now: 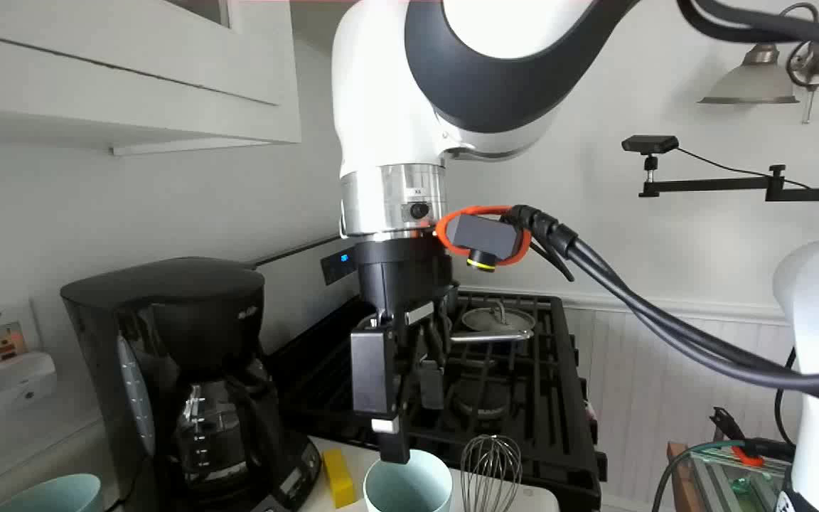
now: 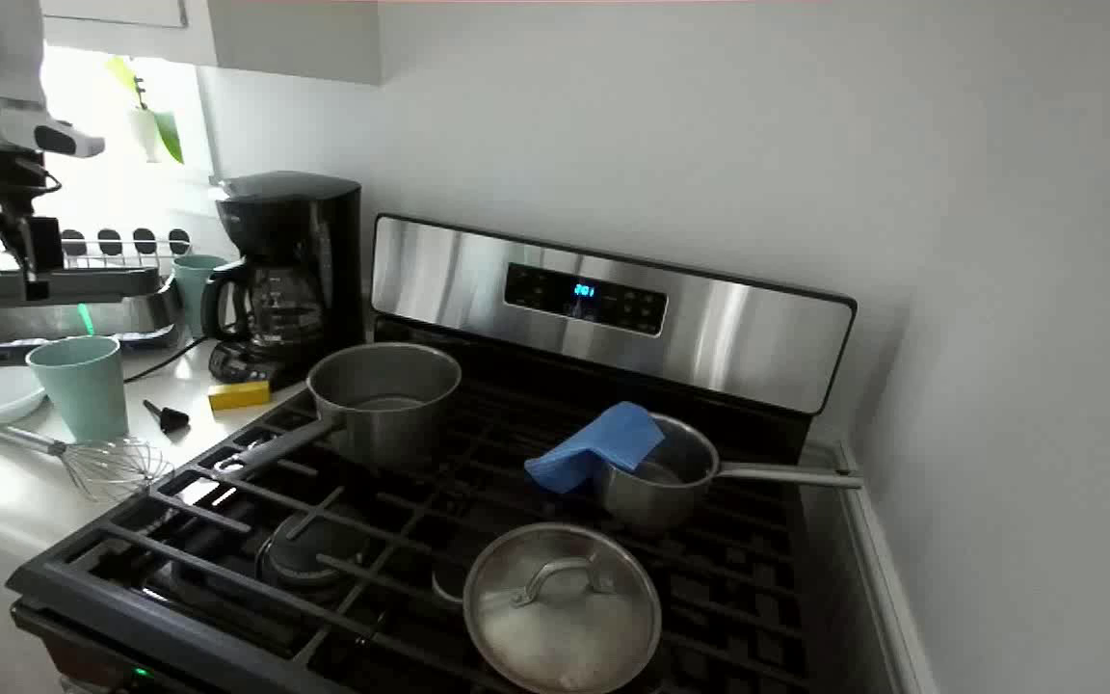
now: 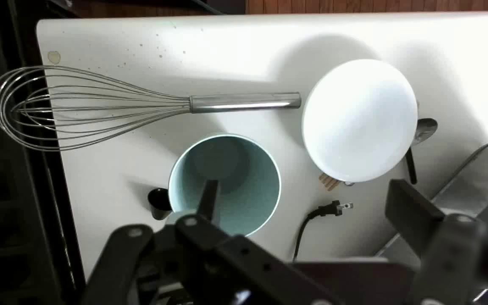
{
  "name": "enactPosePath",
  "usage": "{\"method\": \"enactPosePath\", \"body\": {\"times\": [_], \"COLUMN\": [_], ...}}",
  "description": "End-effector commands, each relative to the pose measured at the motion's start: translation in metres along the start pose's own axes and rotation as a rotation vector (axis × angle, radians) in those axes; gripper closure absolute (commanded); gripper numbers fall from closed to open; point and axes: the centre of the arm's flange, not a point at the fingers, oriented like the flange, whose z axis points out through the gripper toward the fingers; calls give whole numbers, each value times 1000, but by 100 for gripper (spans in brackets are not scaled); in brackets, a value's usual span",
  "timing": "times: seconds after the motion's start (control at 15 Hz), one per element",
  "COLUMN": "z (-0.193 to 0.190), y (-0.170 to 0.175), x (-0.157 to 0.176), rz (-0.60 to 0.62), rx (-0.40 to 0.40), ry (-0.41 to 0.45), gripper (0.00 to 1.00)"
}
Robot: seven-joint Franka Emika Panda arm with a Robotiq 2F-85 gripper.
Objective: Put the blue cloth on the counter, pick up the cup on the left and pour the contents into the two pots on the stove
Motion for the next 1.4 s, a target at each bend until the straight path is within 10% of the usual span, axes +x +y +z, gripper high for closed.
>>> {"method": "enactPosePath", "body": {"times": [0.0,1.33], "z": [0,5], "y": [0,5], "x": [0,9], "rz": [0,33], "rx": [0,-10], "ry": [0,-8], "gripper": [0,0]}}
